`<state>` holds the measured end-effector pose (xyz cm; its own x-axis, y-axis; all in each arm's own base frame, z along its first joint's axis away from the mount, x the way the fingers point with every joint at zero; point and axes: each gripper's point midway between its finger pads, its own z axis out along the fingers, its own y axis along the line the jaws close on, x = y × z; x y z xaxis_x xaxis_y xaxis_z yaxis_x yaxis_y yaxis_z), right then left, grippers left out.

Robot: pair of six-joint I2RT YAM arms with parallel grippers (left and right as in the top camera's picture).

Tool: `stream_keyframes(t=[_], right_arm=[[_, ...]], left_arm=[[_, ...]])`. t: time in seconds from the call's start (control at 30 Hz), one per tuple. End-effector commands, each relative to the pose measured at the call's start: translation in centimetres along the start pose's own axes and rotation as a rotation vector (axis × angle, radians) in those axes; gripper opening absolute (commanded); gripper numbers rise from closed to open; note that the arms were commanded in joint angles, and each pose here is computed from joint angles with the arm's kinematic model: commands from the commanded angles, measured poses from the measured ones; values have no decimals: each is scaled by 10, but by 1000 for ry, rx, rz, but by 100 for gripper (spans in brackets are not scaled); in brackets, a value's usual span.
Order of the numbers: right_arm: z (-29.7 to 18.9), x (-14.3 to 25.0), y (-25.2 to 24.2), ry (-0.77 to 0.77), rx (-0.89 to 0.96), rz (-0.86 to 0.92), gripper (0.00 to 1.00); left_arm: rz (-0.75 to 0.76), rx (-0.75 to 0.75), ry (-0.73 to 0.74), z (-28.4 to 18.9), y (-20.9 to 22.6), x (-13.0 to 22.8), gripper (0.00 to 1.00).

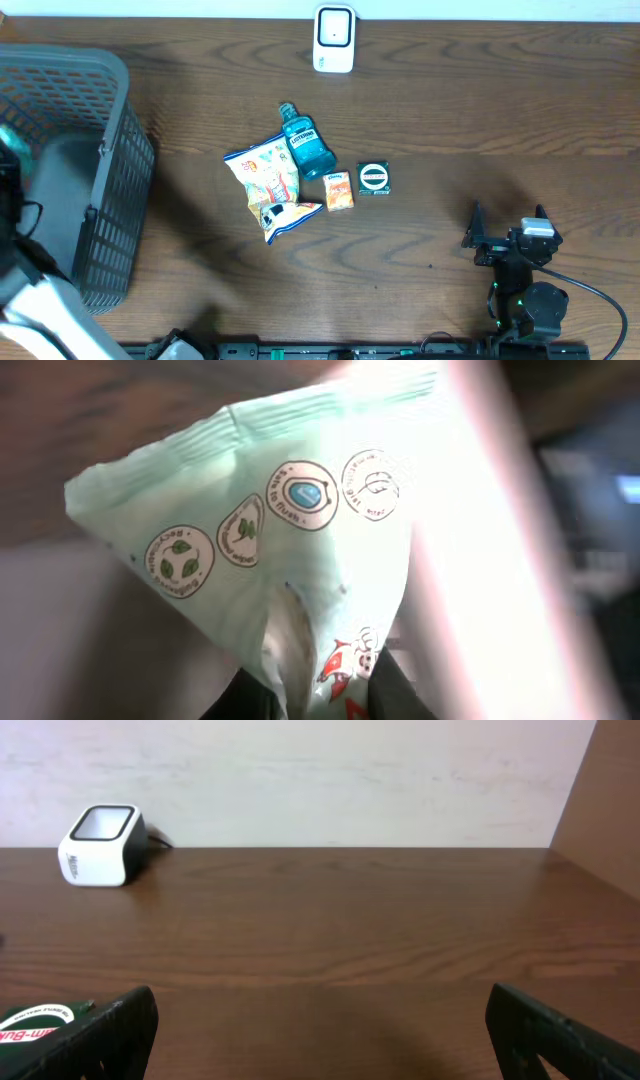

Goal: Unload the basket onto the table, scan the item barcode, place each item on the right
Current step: 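Reach the left gripper into the basket and grasp the mint-green wipes pack, then carry the wipes pack past the scanner and drop it on the table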

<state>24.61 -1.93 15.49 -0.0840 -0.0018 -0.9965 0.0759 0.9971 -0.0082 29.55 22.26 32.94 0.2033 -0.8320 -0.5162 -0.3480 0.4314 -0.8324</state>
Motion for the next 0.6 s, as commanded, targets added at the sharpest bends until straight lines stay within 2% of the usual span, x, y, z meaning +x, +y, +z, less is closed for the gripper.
stream_keyframes(t=[0.0, 0.13, 0.27, 0.47, 0.57], right_arm=[[0, 2, 0, 5, 1, -8, 99], [0, 2, 0, 5, 1, -8, 99], [0, 2, 0, 5, 1, -8, 99], [0, 2, 0, 5, 1, -8, 99], [0, 2, 0, 5, 1, -7, 99]], left_arm=[[2, 275, 75, -38, -85, 21, 8], [77, 448, 140, -70, -140, 56, 8], [173, 599, 286, -91, -178, 111, 8], [325, 744, 496, -101, -206, 198, 8], [390, 773, 616, -100, -211, 254, 8]])
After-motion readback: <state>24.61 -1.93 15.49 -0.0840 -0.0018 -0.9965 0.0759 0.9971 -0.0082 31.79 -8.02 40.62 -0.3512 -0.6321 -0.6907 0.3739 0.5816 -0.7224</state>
